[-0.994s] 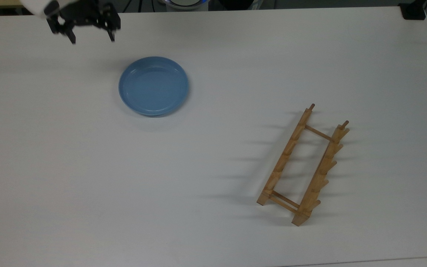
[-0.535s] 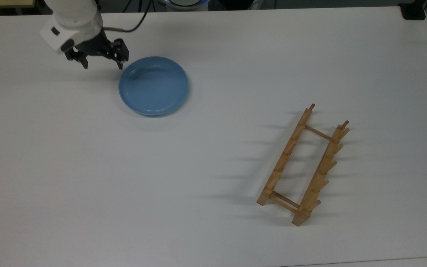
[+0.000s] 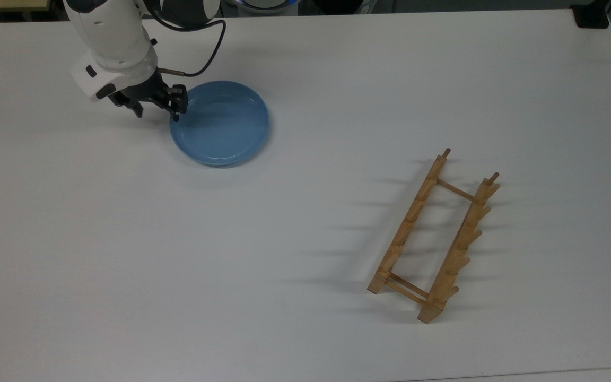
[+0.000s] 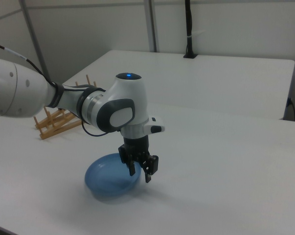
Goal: Place plate in plate rack
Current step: 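Move the gripper down to the blue plate's rim and grasp it, then lift the plate by its rim and tilt it upright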
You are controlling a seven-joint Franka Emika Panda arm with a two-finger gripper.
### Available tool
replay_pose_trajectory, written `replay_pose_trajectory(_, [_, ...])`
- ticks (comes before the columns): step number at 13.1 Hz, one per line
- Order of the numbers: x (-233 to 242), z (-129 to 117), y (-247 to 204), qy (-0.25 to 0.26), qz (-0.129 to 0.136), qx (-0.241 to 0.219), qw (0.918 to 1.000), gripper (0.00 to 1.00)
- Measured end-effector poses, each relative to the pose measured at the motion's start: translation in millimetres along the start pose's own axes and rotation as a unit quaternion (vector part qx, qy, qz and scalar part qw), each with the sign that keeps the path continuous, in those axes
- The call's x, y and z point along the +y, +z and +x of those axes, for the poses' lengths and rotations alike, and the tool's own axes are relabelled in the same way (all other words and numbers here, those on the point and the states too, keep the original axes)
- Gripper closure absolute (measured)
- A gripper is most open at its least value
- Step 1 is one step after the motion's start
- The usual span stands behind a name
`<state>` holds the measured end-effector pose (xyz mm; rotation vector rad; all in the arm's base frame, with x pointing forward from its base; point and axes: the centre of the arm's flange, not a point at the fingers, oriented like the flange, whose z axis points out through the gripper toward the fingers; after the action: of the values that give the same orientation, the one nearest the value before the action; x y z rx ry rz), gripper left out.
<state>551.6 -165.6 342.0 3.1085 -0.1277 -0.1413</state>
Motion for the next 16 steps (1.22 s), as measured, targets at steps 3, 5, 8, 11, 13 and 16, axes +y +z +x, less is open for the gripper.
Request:
replay_pose_trajectory(3, [-5, 1, 3, 0.012, 0.007, -0.001, 0.9999, 0.33])
replay_pose_trajectory(5, [-11, 3, 7, 0.014, 0.011, -0.004, 0.9998, 0.35])
replay_pose_trajectory(8, [-21, 6, 19, 0.017, 0.011, -0.013, 0.9997, 0.37])
replay_pose_trajectory(11, [-23, 8, 25, 0.018, 0.009, -0.013, 0.9997, 0.42])
replay_pose_trajectory(13, [-24, 9, 26, 0.017, 0.009, -0.013, 0.9997, 0.61])
replay_pose_trajectory(16, [-26, 11, 19, 0.020, 0.016, -0.005, 0.9997, 0.86])
